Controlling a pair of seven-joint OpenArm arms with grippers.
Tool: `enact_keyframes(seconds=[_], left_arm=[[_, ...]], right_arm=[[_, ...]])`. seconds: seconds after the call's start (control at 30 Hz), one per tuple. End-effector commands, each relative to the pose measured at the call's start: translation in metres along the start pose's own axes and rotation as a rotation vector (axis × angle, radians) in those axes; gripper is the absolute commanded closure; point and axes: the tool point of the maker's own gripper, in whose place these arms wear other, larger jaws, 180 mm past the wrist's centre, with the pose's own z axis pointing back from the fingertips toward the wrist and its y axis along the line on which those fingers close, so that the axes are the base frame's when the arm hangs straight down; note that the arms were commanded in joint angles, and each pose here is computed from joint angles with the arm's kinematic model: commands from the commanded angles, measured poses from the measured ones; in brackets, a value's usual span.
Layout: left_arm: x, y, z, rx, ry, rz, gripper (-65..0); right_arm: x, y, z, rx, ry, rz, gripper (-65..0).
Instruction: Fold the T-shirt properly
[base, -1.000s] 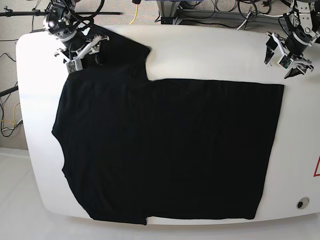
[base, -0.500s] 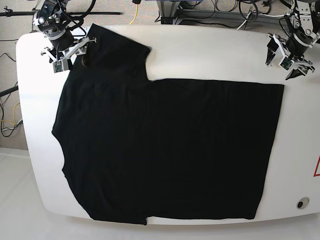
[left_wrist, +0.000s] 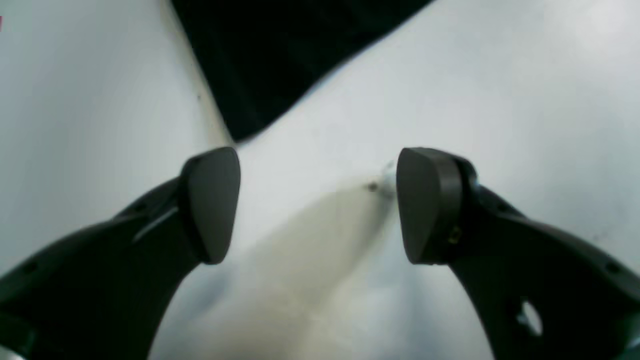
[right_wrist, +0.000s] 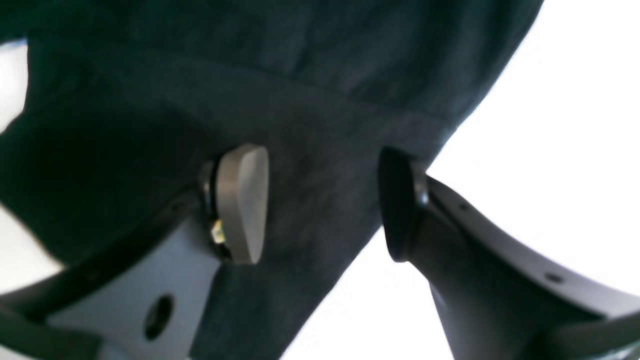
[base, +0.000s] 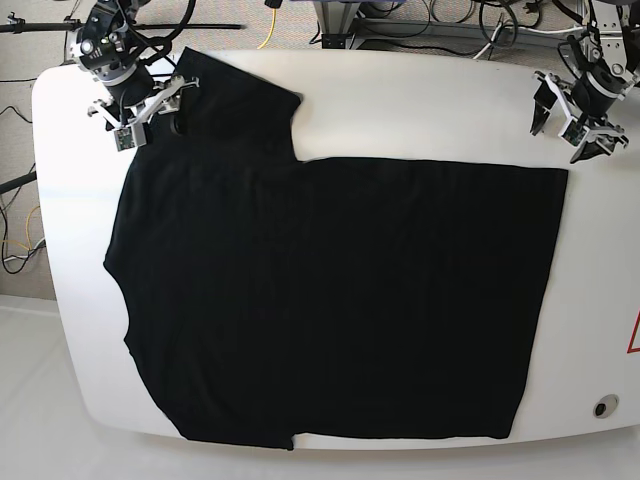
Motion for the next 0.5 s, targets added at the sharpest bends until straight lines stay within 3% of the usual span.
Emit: enact_keyframes(seconds=[0.0,0.47], left_arm=[[0.011,0.012,0.004,0.024,-0.039,-0.009,-46.2],[0.006,0.011,0.005,0.017,-0.019,-0.016,-46.3]], right_arm=[[0.005,0.005,0.001,0.016,-0.026,-0.010,-33.7],[-0.007,0.020,-0.006,0.049,-0.023,-0.103,-34.0]])
